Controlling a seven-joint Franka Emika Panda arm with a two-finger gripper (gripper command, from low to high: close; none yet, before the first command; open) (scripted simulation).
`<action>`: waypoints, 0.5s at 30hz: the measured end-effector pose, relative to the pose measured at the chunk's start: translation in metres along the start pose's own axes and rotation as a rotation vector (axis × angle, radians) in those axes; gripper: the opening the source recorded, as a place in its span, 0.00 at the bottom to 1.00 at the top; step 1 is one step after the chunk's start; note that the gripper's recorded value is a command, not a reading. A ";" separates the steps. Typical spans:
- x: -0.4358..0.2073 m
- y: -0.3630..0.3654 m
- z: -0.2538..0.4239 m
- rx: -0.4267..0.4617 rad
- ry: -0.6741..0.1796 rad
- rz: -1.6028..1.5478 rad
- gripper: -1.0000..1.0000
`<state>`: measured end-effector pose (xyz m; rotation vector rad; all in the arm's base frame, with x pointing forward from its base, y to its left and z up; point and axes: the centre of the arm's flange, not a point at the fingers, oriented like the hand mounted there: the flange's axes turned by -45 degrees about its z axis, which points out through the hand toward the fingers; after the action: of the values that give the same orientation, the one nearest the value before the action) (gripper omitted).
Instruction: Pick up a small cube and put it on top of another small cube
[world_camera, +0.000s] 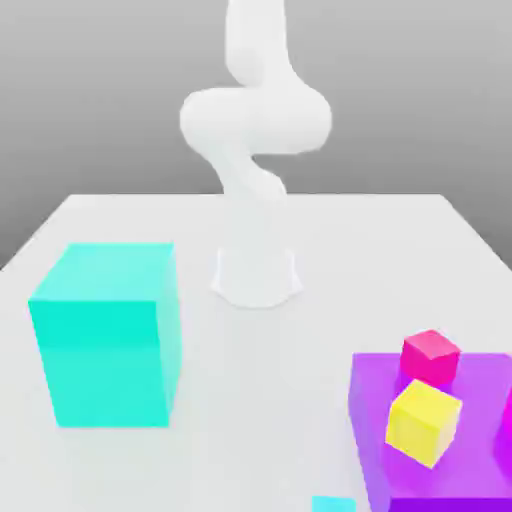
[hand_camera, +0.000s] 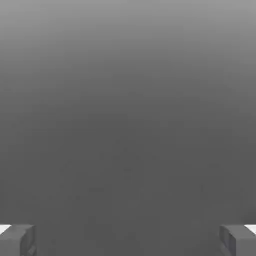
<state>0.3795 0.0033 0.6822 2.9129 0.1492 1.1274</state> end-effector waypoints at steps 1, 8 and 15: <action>0.001 -0.001 0.019 0.011 -0.026 -0.047 0.50; -0.006 -0.017 0.143 0.099 -0.185 -0.354 0.50; -0.043 -0.040 0.261 0.213 -0.327 -0.658 0.50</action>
<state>0.5202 0.0447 0.4579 2.7903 1.1681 0.5497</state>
